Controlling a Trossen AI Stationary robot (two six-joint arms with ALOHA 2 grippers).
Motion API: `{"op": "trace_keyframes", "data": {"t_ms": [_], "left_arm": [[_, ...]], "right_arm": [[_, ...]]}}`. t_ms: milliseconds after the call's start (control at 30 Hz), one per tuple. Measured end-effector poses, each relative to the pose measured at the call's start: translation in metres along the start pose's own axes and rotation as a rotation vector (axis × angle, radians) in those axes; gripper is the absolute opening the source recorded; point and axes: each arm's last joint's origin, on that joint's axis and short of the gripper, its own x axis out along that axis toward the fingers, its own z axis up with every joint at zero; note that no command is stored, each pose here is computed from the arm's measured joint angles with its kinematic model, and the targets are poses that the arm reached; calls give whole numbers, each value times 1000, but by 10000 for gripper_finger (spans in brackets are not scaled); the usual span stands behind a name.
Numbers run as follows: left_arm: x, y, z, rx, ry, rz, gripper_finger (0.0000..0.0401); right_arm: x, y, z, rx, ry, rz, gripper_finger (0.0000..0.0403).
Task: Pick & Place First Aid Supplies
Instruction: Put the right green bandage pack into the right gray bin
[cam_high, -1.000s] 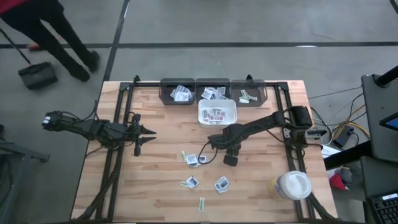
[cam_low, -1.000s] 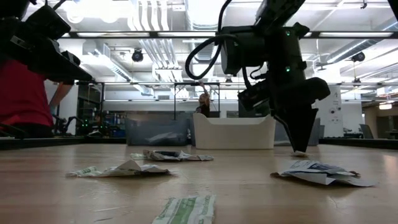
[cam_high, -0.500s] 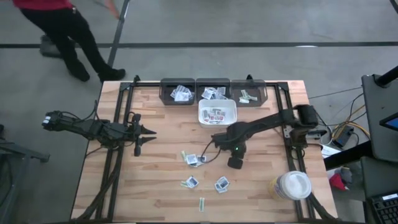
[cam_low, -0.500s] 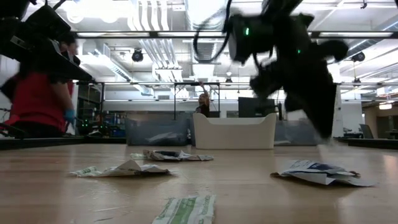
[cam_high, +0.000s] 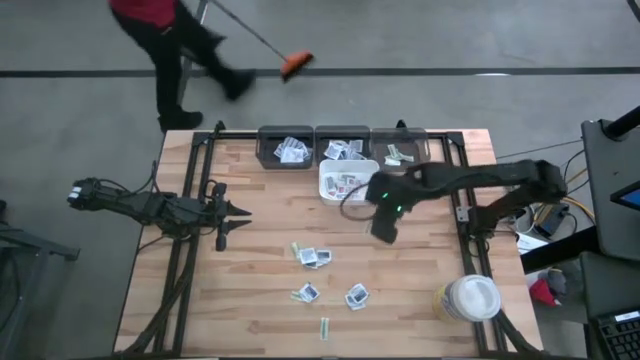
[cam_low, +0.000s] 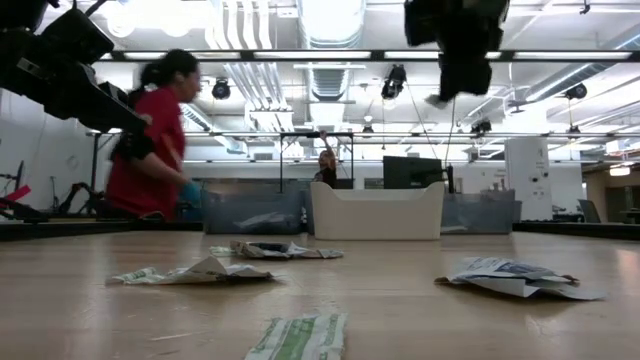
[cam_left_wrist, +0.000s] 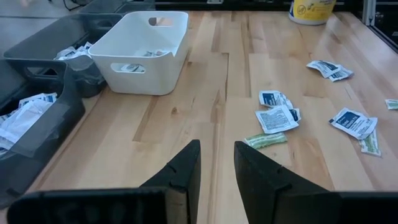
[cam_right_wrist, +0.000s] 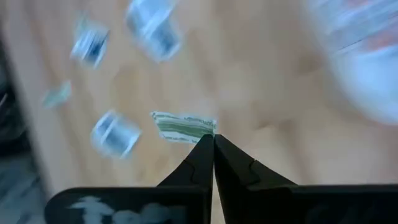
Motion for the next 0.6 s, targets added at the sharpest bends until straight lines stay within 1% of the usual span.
{"op": "trace_keyframes", "data": {"t_ms": [133, 267, 467, 600], "left_arm": [[0, 0, 0, 0, 1, 0, 94], [0, 0, 0, 4, 0, 0, 94], [0, 0, 0, 4, 0, 1, 94], [0, 0, 0, 4, 1, 1, 94]], "right_arm": [[-35, -19, 0, 54, -208, -176, 8], [-67, -41, -3, 139, -373, -328, 8], [-88, -78, -2, 308, -500, -580, 8], [-89, -106, 4, 463, -532, -733, 8]]}}
